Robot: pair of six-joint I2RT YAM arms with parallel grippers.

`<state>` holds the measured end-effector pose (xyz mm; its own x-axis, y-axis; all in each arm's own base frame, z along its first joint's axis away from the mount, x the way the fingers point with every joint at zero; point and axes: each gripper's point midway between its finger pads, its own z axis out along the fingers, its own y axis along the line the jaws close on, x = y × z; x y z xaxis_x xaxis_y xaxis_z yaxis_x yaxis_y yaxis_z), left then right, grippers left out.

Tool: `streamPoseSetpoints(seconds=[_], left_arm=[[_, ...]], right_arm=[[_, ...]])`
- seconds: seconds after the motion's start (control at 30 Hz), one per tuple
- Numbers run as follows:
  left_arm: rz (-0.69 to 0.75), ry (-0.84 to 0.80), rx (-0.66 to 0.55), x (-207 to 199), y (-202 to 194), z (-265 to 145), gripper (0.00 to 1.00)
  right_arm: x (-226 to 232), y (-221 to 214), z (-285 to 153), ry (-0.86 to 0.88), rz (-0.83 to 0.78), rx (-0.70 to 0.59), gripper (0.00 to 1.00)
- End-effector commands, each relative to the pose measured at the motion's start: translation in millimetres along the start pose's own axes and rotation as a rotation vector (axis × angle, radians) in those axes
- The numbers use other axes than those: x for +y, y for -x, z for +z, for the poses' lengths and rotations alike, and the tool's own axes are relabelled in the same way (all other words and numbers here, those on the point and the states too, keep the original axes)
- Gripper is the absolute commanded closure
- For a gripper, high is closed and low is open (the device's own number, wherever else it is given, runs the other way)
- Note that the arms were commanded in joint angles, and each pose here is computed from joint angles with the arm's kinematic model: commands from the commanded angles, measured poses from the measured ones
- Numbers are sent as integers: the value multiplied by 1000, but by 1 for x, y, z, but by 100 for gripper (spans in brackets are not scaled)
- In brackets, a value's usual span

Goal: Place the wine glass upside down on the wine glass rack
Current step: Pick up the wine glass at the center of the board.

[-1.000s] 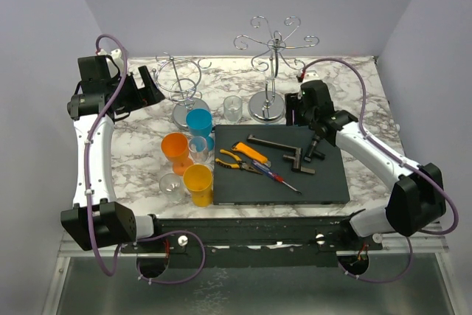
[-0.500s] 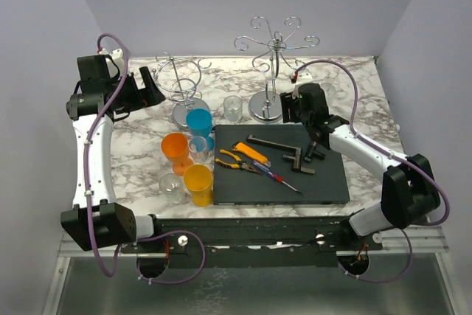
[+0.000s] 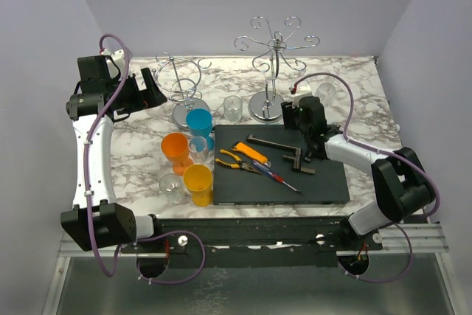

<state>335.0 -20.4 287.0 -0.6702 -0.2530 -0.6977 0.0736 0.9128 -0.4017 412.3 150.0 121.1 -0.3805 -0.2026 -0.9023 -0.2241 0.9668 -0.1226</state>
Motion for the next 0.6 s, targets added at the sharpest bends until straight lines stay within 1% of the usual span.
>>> streamPoseSetpoints(seconds=[0.0,0.17,0.47,0.57], left_arm=[[22,-38,-6,-9,-3,-10,1],[29,-56,1,-12,-5,-10,1],[45,-82,5,-17,-8,-13,1],[48,-83,10,-17,-9,-14,1]], right_arm=[[-7,14,-3,-23,-4,-109,40],[-9,30,-19,-8,-18,-234,41],[-22,41,-18,-62,-56,-292,40],[-29,39,-12,-74,-51,-285,37]])
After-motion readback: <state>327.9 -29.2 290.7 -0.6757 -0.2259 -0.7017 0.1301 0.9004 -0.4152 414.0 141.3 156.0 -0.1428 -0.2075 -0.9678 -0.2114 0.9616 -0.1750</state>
